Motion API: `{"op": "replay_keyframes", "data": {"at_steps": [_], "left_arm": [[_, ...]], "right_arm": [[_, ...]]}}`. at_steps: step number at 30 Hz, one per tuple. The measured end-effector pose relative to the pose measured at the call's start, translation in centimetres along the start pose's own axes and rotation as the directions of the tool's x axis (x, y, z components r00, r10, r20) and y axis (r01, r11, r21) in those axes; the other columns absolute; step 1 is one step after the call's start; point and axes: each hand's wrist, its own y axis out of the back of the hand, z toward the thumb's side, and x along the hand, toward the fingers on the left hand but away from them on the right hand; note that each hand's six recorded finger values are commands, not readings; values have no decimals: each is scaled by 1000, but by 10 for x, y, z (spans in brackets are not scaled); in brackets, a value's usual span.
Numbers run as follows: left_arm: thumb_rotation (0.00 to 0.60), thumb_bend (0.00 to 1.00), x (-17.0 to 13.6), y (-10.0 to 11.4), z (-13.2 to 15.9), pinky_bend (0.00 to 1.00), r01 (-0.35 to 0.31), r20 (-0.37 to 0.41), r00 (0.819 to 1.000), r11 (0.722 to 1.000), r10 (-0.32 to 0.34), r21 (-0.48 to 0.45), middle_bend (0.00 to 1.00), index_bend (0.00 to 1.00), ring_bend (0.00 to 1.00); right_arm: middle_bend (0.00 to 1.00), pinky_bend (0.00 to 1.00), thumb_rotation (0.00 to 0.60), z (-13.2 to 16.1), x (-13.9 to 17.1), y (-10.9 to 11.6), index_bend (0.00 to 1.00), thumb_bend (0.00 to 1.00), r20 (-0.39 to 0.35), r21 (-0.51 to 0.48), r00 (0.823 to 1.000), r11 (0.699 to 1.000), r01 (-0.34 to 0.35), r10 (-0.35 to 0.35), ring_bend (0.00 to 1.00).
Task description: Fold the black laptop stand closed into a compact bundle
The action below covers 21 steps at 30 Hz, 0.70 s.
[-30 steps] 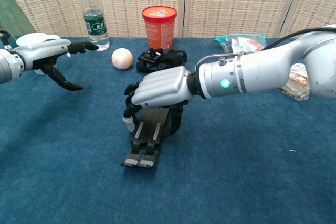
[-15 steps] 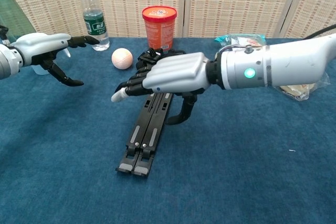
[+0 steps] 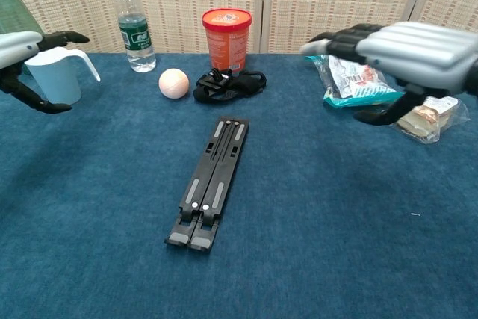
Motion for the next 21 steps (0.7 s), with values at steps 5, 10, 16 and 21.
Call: {"op": "replay_keyframes", "data": {"at_steps": [5,10,16,21], "left_arm": [[600,187,-29,13,-16,0,-54,-67,996,999,54,3,11,36,0],[600,187,-56,25,-28,1,-104,-112,988,994,108,42,11,40,0],[600,187,-91,35,-37,1,-147,-154,975,985,159,86,11,56,0],[600,186,-115,38,-36,0,-153,-169,972,984,166,86,11,58,0]], "right_arm": [[47,0,600,-46,57,1,0,245,228,-8,973,1000,30,-27,0],[51,0,600,-69,100,-5,0,245,365,-36,931,999,13,1,0],[51,0,600,-85,142,-7,0,246,484,-71,875,997,12,24,0],[51,0,600,-94,168,-14,0,246,554,-125,831,992,15,58,0]]}}
